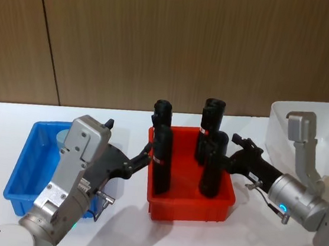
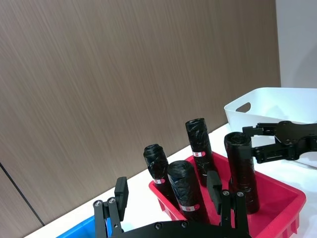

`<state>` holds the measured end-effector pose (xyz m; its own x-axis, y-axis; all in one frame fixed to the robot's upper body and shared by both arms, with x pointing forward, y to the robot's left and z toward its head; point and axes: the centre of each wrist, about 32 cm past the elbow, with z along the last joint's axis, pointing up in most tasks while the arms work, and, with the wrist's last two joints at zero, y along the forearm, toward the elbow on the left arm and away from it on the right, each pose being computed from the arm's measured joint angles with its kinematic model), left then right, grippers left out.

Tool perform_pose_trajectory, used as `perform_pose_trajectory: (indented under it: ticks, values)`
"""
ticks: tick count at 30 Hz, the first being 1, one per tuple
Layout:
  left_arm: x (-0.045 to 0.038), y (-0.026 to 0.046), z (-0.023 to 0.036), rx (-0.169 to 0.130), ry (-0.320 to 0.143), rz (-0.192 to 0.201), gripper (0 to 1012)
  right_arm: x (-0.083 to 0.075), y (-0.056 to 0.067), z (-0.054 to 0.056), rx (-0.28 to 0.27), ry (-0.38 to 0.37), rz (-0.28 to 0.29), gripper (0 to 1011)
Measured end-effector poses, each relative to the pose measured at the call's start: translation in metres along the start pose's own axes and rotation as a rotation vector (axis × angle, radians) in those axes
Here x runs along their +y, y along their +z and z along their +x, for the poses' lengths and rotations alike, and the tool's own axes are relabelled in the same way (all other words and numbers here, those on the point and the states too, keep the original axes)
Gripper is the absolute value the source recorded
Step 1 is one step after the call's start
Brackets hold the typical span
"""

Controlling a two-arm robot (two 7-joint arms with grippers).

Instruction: Pick the cotton swabs from the blue box and place them into the white box.

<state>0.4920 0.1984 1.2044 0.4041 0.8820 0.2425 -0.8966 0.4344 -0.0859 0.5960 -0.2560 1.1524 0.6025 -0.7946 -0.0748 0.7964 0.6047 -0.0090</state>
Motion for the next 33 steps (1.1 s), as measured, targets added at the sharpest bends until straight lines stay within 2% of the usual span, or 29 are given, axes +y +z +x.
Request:
perform_pose_trajectory:
  ticks: [22, 33]
  values:
    - [0.0, 0.0, 0.0, 0.0, 0.0, 0.0, 1004, 0.018, -0.005, 0.008, 0.006, 0.008, -0.026, 994]
    - [0.0, 0.0, 0.0, 0.0, 0.0, 0.0, 1004, 0.027, -0.007, 0.011, -0.004, 0.017, -0.05, 689]
